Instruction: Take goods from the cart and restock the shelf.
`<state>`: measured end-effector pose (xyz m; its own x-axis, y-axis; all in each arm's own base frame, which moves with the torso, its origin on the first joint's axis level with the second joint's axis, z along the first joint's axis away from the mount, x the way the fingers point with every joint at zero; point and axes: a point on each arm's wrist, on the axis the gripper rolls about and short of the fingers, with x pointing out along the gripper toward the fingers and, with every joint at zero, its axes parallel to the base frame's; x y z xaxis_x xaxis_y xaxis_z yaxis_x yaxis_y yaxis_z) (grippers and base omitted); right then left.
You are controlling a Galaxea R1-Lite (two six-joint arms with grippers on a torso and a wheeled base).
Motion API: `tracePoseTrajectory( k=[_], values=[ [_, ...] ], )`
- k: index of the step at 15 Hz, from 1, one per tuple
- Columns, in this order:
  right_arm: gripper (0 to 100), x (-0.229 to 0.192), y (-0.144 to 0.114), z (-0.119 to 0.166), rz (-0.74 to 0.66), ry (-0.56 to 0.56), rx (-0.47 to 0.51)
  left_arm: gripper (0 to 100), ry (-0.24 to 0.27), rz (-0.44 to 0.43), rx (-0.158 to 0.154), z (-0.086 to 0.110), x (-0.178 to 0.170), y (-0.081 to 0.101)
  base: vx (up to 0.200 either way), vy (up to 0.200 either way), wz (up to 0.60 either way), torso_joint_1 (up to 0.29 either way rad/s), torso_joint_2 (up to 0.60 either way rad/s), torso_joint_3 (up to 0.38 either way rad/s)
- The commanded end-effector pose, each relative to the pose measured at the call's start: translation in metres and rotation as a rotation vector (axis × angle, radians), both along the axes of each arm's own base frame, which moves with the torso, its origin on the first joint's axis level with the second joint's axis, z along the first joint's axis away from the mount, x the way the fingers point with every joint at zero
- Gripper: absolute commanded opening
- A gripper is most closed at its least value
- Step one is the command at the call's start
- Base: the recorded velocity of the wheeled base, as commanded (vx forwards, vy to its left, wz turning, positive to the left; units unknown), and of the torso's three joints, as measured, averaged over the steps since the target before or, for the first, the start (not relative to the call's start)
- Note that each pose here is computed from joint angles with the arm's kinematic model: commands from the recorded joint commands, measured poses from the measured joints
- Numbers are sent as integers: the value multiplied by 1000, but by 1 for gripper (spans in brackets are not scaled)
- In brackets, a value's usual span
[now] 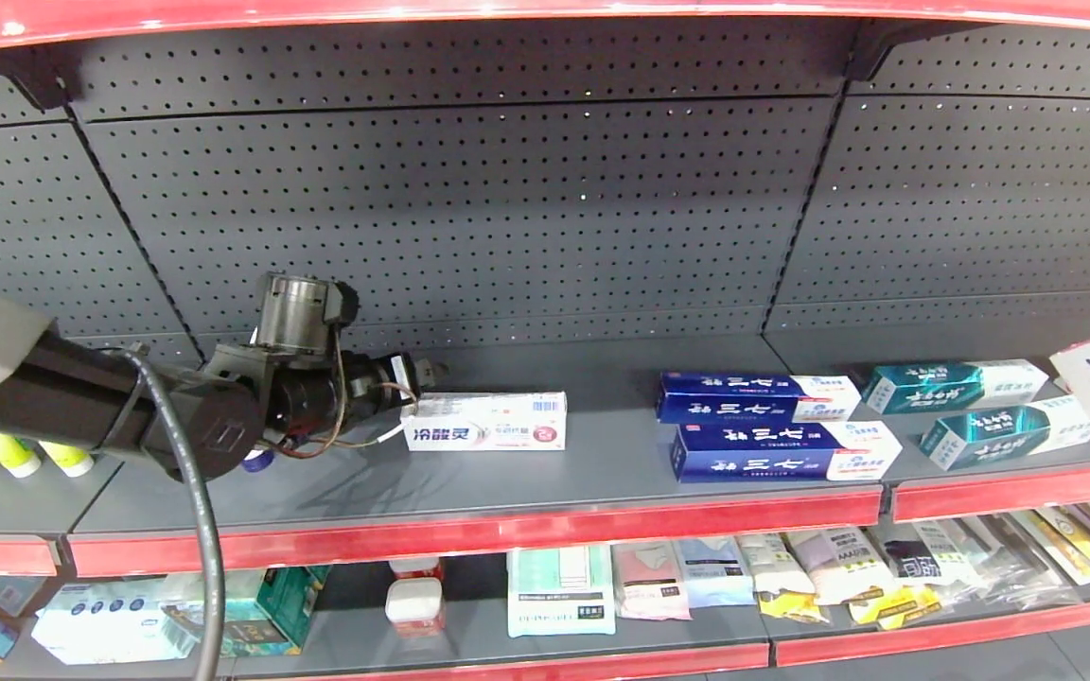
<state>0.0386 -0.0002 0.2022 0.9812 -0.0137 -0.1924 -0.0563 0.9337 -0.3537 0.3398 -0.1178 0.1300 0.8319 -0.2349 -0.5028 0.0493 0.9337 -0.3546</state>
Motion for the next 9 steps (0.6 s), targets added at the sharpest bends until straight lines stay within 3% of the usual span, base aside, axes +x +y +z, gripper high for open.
tracePoseTrajectory(
  k=[1,3,6,9],
  values=[
    [0,0,0,-2,0,3,0,100,-19,-8,4,0,11,-4,0,0,0,0,0,0],
    [0,-1,0,-3,1,3,0,100,-29,-18,11,-1,22,-9,0,0,0,0,0,0],
    [0,-4,0,-5,4,1,1,100,-11,-72,49,-9,26,-11,0,0,0,0,0,0],
    [0,-4,0,-8,7,7,1,100,-16,-87,49,-13,36,-19,0,0,0,0,0,0]
  ],
)
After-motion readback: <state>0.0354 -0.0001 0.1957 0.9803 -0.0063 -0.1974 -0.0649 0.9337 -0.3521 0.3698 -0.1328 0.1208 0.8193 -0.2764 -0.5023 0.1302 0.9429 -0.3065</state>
